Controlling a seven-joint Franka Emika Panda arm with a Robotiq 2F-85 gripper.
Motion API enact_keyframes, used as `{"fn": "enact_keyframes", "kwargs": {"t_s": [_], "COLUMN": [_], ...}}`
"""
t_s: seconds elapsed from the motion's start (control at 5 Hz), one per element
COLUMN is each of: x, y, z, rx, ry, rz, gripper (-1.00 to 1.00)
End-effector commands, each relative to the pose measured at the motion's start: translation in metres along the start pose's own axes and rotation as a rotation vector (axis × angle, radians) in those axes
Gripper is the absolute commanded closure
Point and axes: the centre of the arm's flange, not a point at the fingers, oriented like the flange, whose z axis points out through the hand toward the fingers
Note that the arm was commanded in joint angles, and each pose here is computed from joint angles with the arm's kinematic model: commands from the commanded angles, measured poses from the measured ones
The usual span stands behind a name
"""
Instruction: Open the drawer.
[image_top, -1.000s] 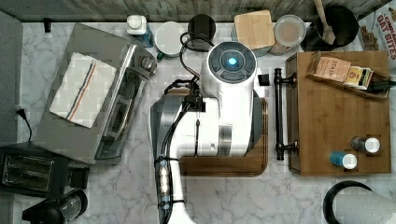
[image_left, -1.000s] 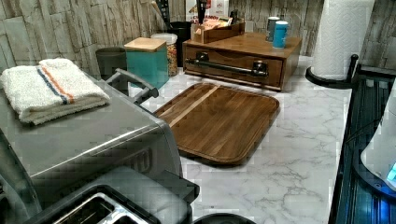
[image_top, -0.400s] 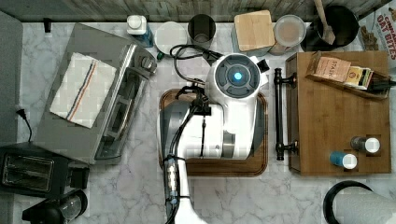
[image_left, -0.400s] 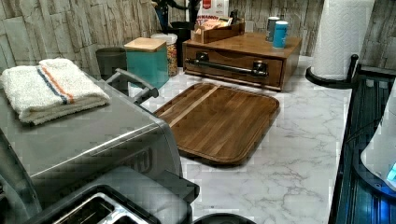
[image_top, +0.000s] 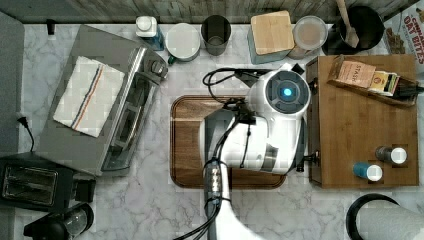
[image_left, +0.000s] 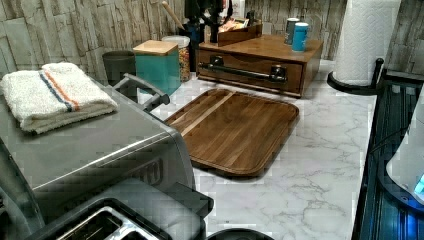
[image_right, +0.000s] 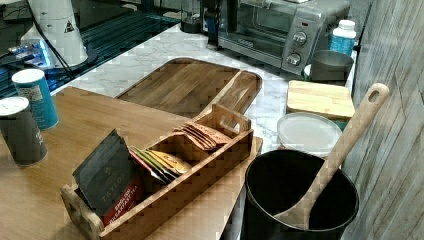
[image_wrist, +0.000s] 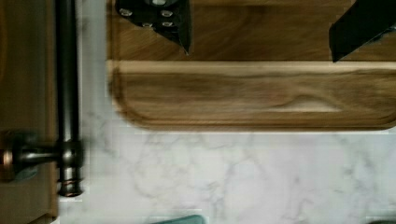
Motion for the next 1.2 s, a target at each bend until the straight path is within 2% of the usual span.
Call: {"fn": "enact_keyframes", "kwargs": {"t_s": [0.2, 0.4, 0.8, 1.0, 1.2], "x": [-0.025, -0.033, -0.045, -0.052, -0.054], "y": [0.103, 0.107, 0.118, 0.103, 0.090], "z": [0.002, 0.017, 0.046, 0.049, 0.043], "rx": [-0.097, -0.148, -0.164, -0.161, -0.184], "ry": [0.129, 0.174, 0.184, 0.192, 0.170], "rz": [0.026, -0.013, -0.027, 0.023, 0.054], "gripper": [-1.00, -1.00, -1.00, -1.00, -1.00]}}
